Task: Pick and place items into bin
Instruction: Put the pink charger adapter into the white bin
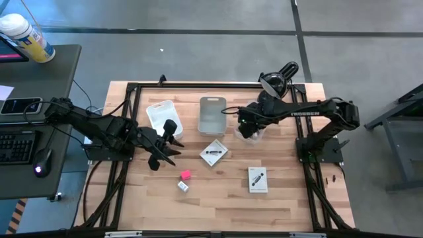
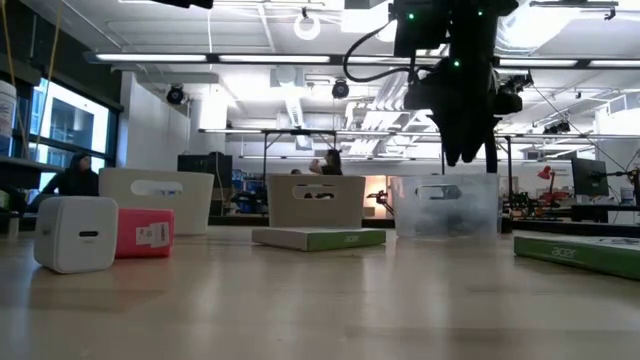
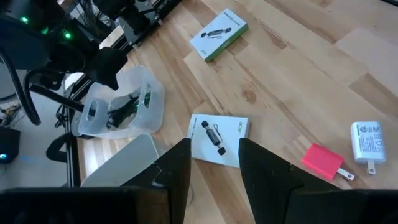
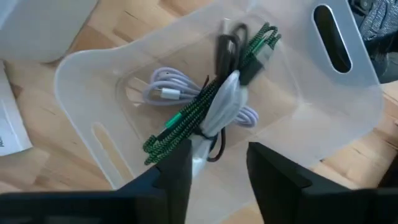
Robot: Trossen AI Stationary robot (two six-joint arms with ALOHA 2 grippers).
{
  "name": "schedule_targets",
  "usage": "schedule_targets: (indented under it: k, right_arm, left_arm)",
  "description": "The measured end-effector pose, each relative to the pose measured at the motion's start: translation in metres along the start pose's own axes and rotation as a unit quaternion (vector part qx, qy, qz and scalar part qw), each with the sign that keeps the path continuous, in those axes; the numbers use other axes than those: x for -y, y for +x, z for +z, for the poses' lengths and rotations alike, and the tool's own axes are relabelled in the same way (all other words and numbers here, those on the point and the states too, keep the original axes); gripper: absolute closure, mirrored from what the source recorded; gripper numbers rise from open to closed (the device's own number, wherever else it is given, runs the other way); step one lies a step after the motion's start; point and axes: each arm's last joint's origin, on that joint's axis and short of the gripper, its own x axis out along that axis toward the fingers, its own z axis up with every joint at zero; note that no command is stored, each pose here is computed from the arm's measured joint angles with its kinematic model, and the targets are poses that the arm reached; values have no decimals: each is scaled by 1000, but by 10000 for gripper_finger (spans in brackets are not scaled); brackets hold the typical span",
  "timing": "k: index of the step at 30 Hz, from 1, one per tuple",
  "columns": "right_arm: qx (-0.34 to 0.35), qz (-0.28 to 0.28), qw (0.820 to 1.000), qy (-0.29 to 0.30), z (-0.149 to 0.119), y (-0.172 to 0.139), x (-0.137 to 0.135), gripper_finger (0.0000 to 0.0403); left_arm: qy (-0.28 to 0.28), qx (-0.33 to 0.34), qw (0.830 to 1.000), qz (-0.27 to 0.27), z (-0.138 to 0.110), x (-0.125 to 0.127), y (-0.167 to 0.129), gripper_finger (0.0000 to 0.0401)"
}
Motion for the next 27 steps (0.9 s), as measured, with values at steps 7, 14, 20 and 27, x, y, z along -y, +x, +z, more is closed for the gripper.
schedule_targets:
  k: [7,14,20,27]
  right_arm:
    - [37,35,999,-9,-1,-18,-9,210]
    - [145,121,979,-78,-11,-63,-29,204]
    - [189,119,966,-129,-27,-79,-33,222]
    - [170,83,956,-225,-44,-86,-24,235]
  left_arm:
    - [5,-1,1000,0,0,0,0,279]
    - [19,-2,1000,0,0,0,0,279]
    - [-11,-2,1000,1,0,0,0,279]
    - [-127,-29,991,25,-1,0,7,279]
